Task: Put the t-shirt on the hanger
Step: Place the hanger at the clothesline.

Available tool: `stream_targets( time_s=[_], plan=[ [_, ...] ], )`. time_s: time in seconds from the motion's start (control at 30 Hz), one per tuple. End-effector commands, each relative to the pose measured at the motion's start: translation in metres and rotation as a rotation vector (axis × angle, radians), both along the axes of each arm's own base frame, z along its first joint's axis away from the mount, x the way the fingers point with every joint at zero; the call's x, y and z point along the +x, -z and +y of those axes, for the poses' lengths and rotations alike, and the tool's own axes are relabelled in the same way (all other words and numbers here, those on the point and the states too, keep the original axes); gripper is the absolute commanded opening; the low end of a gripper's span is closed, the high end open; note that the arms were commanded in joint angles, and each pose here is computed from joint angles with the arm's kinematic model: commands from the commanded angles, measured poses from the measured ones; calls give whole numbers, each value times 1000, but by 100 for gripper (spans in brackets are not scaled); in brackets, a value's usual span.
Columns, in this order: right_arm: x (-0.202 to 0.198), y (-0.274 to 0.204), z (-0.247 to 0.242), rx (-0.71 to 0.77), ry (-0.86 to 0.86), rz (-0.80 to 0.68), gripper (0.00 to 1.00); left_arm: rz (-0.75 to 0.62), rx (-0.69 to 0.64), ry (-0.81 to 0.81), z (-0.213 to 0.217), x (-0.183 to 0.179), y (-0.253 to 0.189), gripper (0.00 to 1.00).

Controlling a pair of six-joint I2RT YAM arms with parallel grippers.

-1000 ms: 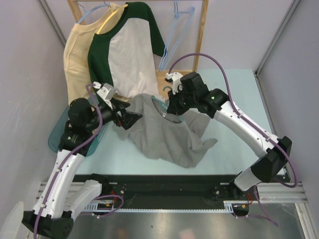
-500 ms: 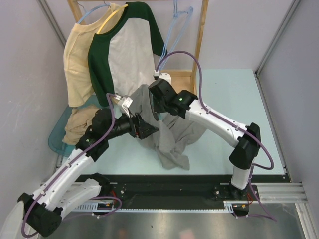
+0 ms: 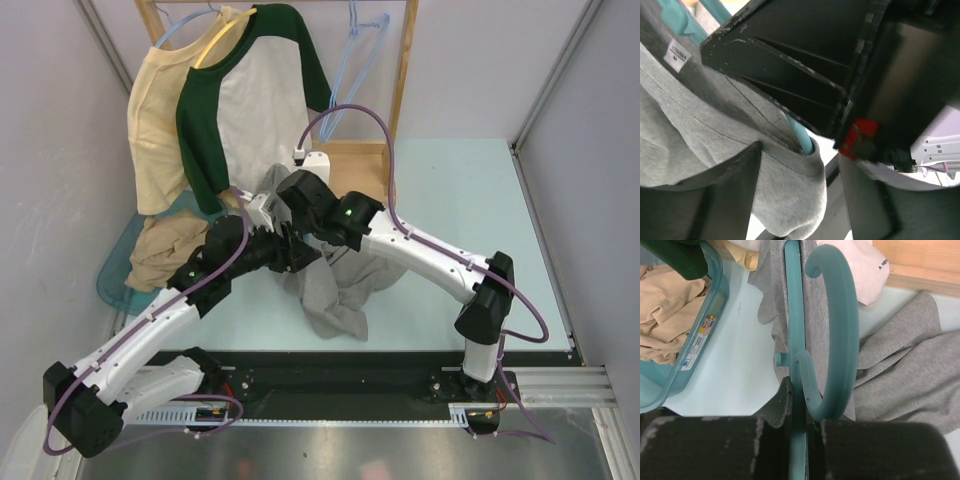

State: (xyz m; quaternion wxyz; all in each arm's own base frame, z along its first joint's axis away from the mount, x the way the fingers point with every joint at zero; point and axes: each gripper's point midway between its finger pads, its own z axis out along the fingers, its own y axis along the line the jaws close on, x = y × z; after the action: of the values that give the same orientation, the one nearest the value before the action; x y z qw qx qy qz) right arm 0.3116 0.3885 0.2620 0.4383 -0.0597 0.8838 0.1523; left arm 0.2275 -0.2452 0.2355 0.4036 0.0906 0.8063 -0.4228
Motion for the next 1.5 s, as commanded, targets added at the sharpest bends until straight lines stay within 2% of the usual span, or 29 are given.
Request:
stream_targets(
  time_s=[0.0, 0.07, 0.1, 0.17, 0.2, 0.23, 0.3, 0.33, 0.4, 0.43, 0.5, 0.53, 0.63, 0.7, 0.8, 0.83, 0.93, 1.0, 1.17, 1.3, 1.47],
  plan=[
    [6, -55, -2, 106, 75, -126, 0, -4, -41, -3, -7, 0, -17, 52],
    [6, -56, -1, 101, 76, -138, 0, -8, -42, -1, -6, -1, -20, 38],
    [6, -56, 0, 101, 74, -142, 0, -3, -39, 2, -5, -3, -21, 27],
    [7, -58, -2, 93, 68, -155, 0, 3, -36, 0, -2, -7, -23, 17],
    [7, -61, -1, 98, 60, -163, 0, 12, -35, -6, 0, -8, -23, 4],
    [5, -60, -1, 91, 36, -162, 0, 31, -48, -10, 0, -10, -27, 0],
    [3, -63, 1, 99, 12, -169, 0, 71, -62, -19, 6, -12, -29, 0],
    [0, -63, 2, 98, -15, -171, 4, 86, -79, -10, 7, -15, -32, 0],
    [1, -71, -2, 85, -48, -194, 22, 80, -94, 17, 10, -19, -42, 0],
    [-2, -74, 0, 91, -86, -191, 44, 70, -95, 32, 10, -21, -44, 0],
    [-1, -84, -10, 81, -130, -212, 64, 67, -128, 69, 14, -24, -54, 0],
    [-3, -87, -12, 84, -156, -211, 80, 65, -148, 84, 15, -25, -59, 0],
    [-6, -105, -34, 64, -214, -256, 99, 46, -198, 175, 16, -32, -78, 0],
    [-8, -116, -54, 33, -237, -297, 100, 47, -212, 220, 16, -38, -90, 0],
    [-15, -120, -64, 47, -391, -331, 100, 9, -215, 231, 17, -33, -110, 0],
    [-17, -136, -77, 106, -436, -353, 100, 1, -218, 233, 17, -30, -116, 0],
    [-14, -157, -103, 163, -474, -396, 100, 10, -208, 225, 19, -16, -127, 0],
    [-9, -164, -117, 174, -457, -400, 100, 30, -201, 191, 25, -6, -126, 0],
    [-1, -182, -154, 164, -403, -456, 100, 13, -254, 288, 18, 7, -155, 0],
    [4, -188, -172, 165, -353, -475, 100, -86, -280, 353, 10, 22, -199, 0],
    [14, -191, -206, 182, -226, -469, 100, -114, -284, 317, 14, 55, -217, 0]
  ],
)
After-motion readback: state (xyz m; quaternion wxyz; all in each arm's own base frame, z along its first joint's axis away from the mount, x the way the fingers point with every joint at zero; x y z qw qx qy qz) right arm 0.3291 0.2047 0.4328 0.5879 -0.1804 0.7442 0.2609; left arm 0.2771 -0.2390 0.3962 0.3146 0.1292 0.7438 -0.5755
